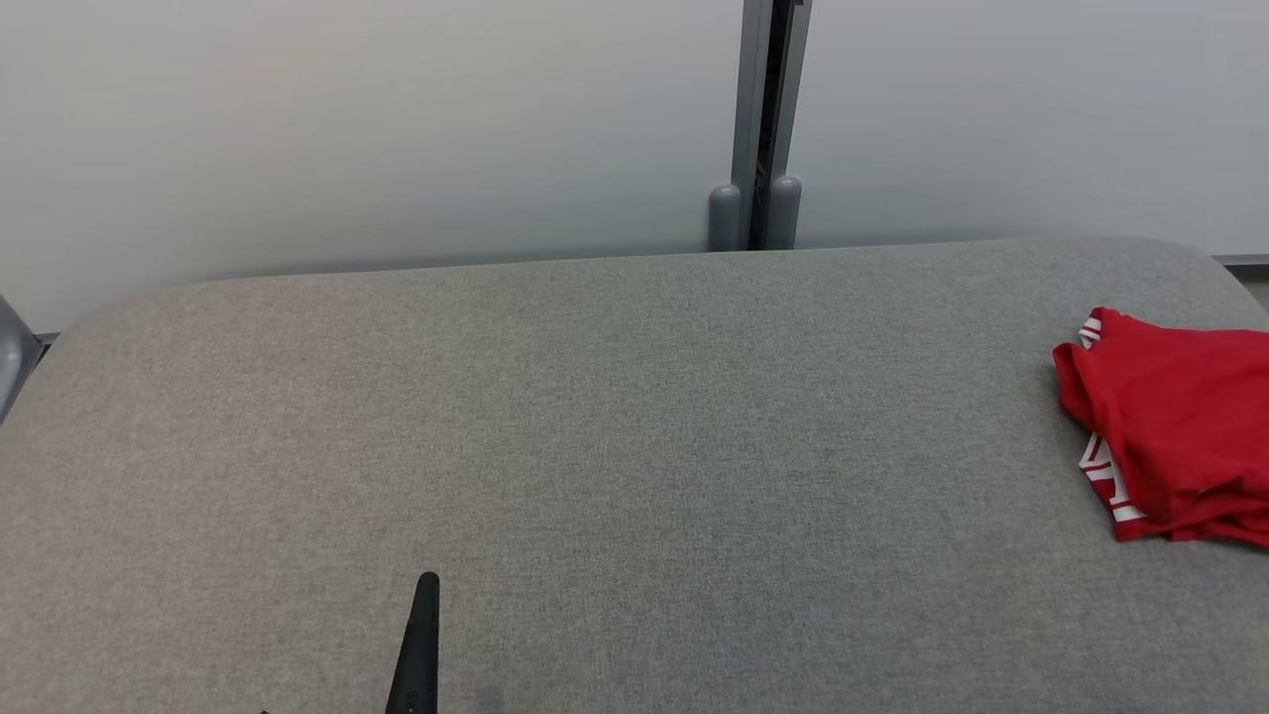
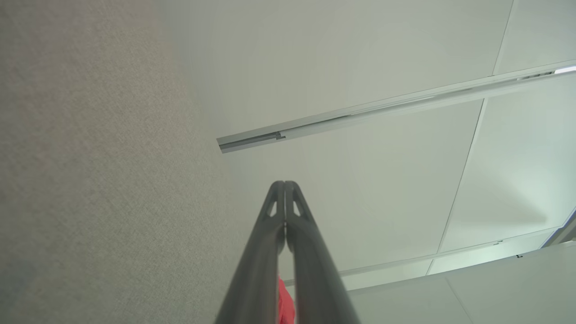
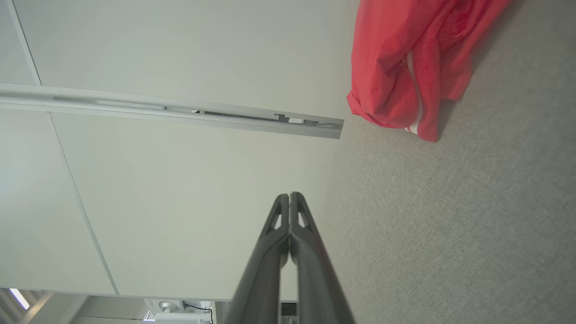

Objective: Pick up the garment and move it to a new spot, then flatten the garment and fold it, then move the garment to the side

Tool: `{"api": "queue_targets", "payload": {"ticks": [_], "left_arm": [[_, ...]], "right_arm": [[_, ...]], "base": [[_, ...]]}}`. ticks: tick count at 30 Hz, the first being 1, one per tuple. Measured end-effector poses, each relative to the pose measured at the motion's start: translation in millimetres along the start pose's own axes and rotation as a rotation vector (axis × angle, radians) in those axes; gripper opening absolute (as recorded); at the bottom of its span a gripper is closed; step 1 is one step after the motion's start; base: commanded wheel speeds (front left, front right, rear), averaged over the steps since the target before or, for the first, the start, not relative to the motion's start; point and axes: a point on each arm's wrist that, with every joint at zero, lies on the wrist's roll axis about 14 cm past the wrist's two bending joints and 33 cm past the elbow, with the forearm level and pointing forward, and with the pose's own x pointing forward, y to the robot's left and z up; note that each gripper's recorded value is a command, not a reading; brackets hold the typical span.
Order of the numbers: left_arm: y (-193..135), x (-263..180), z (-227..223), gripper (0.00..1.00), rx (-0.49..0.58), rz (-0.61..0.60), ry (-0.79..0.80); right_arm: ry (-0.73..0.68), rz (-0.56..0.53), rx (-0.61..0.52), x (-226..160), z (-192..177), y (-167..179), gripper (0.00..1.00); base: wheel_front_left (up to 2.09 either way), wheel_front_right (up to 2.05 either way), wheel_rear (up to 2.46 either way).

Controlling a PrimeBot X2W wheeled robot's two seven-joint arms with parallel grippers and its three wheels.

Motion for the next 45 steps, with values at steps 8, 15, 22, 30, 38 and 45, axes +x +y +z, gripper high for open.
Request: {"api": "queue_targets", "payload": {"ticks": [8,15,22,30,38,45], "left_arm": [[-1,1,-2,0.0,-0.059,0.001,-0.004],[-1,2,-3,0.0,-0.108,0.002,-0.007],[-2,2,-3,0.0,-0.134,0.001,-0.011],[-2,2,-3,0.0,-0.134,0.001,-0.011],[-2,2,-3,0.0,-0.134,0.0,-0.011],[-2,2,-3,0.0,-0.134,0.0,-0.011]], "right_arm": [[-0.006,0.023,0.05,0,5,3,0.0],[-0.008,0.038,0.089,-2,8,4,0.0],[-0.013,0.048,0.113,-3,11,4,0.0],[-0.014,0.048,0.114,-3,11,4,0.0],[-0.014,0.048,0.114,-3,11,4,0.0],[-0.013,0.048,0.114,-3,11,4,0.0]], "base": [[0.0,0.0,0.0],[0.0,0.0,0.0],[0.0,0.0,0.0],[0.0,0.0,0.0],[0.0,0.0,0.0],[0.0,0.0,0.0]]}}
